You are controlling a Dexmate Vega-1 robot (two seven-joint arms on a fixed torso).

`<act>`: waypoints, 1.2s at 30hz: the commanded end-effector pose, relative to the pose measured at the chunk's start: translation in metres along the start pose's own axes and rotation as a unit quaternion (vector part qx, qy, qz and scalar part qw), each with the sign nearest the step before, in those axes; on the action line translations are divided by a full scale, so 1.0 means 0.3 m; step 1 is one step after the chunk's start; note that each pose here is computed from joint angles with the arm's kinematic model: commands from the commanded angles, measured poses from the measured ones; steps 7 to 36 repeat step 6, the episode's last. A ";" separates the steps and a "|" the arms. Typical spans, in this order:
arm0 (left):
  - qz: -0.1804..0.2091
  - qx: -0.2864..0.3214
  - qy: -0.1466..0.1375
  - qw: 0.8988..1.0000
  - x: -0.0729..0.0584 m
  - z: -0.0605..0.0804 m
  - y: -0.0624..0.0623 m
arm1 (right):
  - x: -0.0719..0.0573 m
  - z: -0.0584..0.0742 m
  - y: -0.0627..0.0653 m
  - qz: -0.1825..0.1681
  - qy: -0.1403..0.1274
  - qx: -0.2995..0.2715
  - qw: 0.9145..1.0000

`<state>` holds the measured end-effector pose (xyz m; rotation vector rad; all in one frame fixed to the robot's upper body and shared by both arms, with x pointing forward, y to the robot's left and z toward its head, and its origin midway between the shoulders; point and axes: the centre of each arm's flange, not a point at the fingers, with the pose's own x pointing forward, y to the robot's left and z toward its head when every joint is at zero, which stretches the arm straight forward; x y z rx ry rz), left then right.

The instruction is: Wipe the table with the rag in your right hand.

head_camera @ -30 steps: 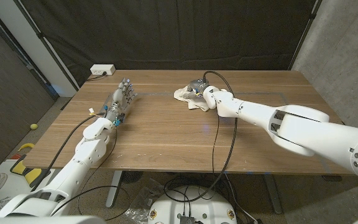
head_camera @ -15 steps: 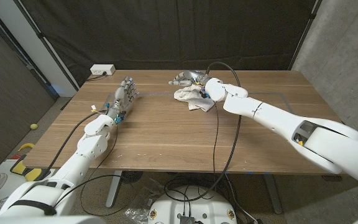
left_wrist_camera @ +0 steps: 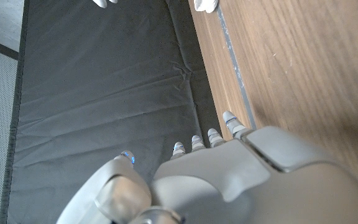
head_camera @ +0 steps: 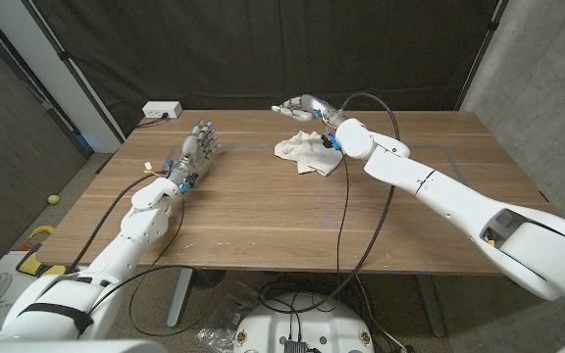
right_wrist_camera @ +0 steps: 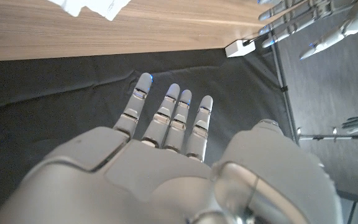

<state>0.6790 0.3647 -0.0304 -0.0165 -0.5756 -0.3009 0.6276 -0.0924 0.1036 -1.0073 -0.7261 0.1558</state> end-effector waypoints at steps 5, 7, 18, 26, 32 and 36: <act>-0.014 0.000 0.022 1.000 -0.018 -0.025 0.008 | -0.151 -0.137 -0.041 -0.086 0.053 0.066 0.993; -0.012 -0.001 0.022 1.000 -0.019 -0.027 0.009 | -0.156 -0.139 -0.043 -0.090 0.052 0.066 0.992; -0.012 -0.001 0.022 1.000 -0.019 -0.027 0.009 | -0.156 -0.139 -0.043 -0.090 0.052 0.066 0.992; -0.012 -0.001 0.022 1.000 -0.019 -0.027 0.009 | -0.156 -0.139 -0.043 -0.090 0.052 0.066 0.992; -0.012 -0.001 0.022 1.000 -0.019 -0.027 0.009 | -0.156 -0.139 -0.043 -0.090 0.052 0.066 0.992; -0.012 -0.001 0.022 1.000 -0.019 -0.027 0.009 | -0.156 -0.139 -0.043 -0.090 0.052 0.066 0.992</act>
